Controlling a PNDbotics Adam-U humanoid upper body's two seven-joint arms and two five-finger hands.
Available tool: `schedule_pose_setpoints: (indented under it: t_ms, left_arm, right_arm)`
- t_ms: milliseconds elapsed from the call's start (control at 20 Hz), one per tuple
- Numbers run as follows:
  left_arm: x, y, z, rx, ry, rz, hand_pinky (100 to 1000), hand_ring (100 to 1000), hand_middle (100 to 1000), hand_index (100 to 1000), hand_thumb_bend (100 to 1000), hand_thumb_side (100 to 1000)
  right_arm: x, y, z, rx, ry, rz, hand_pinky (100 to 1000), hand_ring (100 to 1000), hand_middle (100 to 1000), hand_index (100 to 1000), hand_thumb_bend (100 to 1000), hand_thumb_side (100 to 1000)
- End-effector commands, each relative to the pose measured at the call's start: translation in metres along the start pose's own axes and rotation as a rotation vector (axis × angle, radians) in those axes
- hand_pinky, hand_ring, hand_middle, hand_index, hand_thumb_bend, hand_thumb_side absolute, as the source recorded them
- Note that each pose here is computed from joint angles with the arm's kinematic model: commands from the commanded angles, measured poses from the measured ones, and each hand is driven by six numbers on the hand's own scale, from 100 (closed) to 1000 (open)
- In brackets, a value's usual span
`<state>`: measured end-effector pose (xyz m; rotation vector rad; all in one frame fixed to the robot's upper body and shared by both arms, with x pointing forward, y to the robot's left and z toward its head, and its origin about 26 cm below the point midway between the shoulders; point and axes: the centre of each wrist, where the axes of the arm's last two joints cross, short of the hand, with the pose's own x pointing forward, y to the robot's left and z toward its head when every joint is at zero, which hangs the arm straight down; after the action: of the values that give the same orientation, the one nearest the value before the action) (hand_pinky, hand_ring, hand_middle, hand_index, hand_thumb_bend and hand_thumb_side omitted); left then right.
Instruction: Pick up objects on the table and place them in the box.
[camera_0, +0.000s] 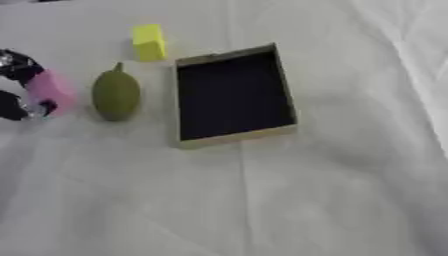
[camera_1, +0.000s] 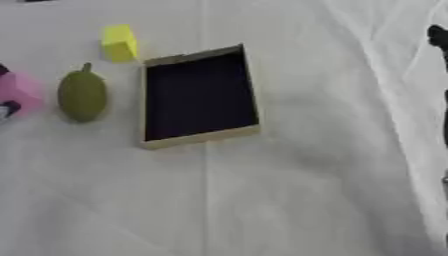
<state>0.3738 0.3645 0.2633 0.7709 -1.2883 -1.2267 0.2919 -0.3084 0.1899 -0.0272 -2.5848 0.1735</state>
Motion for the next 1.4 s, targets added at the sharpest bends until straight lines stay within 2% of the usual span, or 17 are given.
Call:
schedule_pose_setpoints:
  t_ms: [50,350,600,800,850,900,1200,1400]
  left_arm:
    - [0.01,0.026,0.015,0.057,-0.027,-0.035,874,685,546,696,100,136]
    - [0.046,0.037,0.015,0.069,-0.156,-0.06,873,682,548,698,100,160]
    - [0.086,0.044,0.005,0.053,-0.284,-0.086,872,683,552,700,100,166]
    - [0.11,0.045,-0.006,0.035,-0.352,-0.101,873,681,553,700,100,179]
    - [0.115,0.045,-0.008,0.03,-0.367,-0.102,872,680,553,700,100,242]
    - [0.12,0.046,-0.011,0.024,-0.383,-0.102,872,680,553,700,100,186]
    - [0.155,0.043,-0.027,-0.01,-0.479,-0.112,866,678,556,702,100,212]
    - [0.171,0.035,-0.043,-0.035,-0.504,-0.133,857,677,557,702,100,236]
  right_arm:
    - [0.007,-0.004,-0.005,0.016,-0.026,0.012,908,980,564,834,100,639]
    - [0.007,-0.005,-0.004,0.017,-0.023,0.01,908,979,565,834,100,638]
    - [0.007,-0.005,-0.004,0.018,-0.024,0.003,909,979,566,834,100,639]
    - [0.008,-0.005,-0.005,0.019,-0.026,-0.002,909,978,566,834,100,639]
    - [0.008,-0.004,-0.006,0.019,-0.026,-0.003,909,978,566,834,100,642]
    - [0.008,-0.004,-0.006,0.019,-0.027,-0.005,909,978,566,834,100,640]
    - [0.008,-0.003,-0.009,0.017,-0.038,-0.02,910,977,567,833,100,641]
    - [0.008,-0.001,-0.012,0.014,-0.048,-0.031,910,977,567,833,100,641]
